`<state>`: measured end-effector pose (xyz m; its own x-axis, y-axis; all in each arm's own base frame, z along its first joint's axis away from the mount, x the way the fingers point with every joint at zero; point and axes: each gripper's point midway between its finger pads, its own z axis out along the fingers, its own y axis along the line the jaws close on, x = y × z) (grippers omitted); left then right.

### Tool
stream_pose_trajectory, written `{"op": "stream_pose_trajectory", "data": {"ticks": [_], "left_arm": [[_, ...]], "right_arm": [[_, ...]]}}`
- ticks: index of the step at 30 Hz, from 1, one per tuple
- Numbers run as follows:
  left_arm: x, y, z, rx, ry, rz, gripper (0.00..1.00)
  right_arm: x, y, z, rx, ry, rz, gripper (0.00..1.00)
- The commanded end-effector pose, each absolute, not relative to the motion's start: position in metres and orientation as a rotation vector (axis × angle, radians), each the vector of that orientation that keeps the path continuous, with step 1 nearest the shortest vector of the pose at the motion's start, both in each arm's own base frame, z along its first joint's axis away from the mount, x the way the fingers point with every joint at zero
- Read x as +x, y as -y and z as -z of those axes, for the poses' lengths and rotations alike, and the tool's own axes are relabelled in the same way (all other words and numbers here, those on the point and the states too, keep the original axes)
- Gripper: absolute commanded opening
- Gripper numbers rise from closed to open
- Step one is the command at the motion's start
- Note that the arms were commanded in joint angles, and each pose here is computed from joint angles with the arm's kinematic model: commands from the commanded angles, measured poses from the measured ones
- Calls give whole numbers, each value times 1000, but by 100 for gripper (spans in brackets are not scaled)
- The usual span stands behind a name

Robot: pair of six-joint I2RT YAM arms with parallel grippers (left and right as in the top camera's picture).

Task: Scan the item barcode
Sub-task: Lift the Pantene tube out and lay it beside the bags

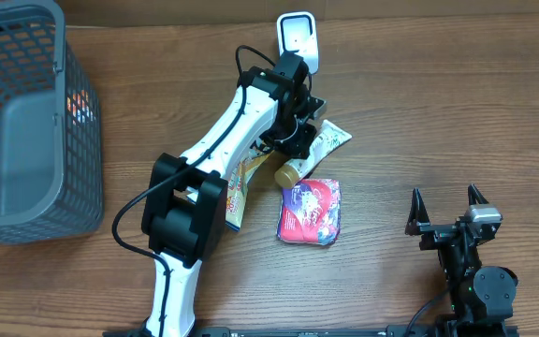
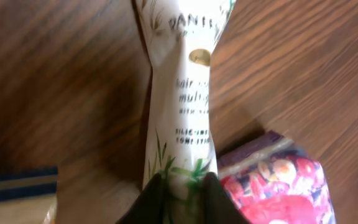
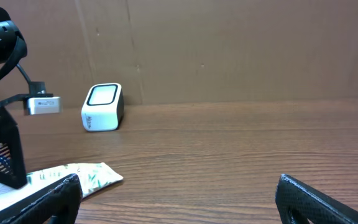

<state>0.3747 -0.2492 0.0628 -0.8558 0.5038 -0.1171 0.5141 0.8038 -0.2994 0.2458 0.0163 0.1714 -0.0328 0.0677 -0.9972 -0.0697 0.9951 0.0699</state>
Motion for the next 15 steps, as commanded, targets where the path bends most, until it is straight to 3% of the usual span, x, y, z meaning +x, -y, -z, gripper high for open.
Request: {"op": "stream_pose_trajectory", "data": {"ticks": [1, 4, 5, 9, 11, 15], "left_arm": [[379, 241, -94, 798, -2927, 455, 41], [389, 234, -149, 770, -2848, 439, 92], [394, 229, -171, 753, -2814, 416, 100], [410, 196, -272, 630, -2618, 344, 100], [419, 154, -334, 466, -2488, 285, 100], [422, 49, -398, 72, -2352, 123, 100]], "right_arm": [[246, -15, -169, 2, -1597, -100, 100], [246, -15, -169, 2, -1597, -100, 100], [246, -15, -169, 2, -1597, -100, 100], [246, -15, -169, 2, -1597, -100, 100], [246, -15, -169, 2, -1597, -100, 100], [246, -15, -169, 2, -1597, -100, 100]]}}
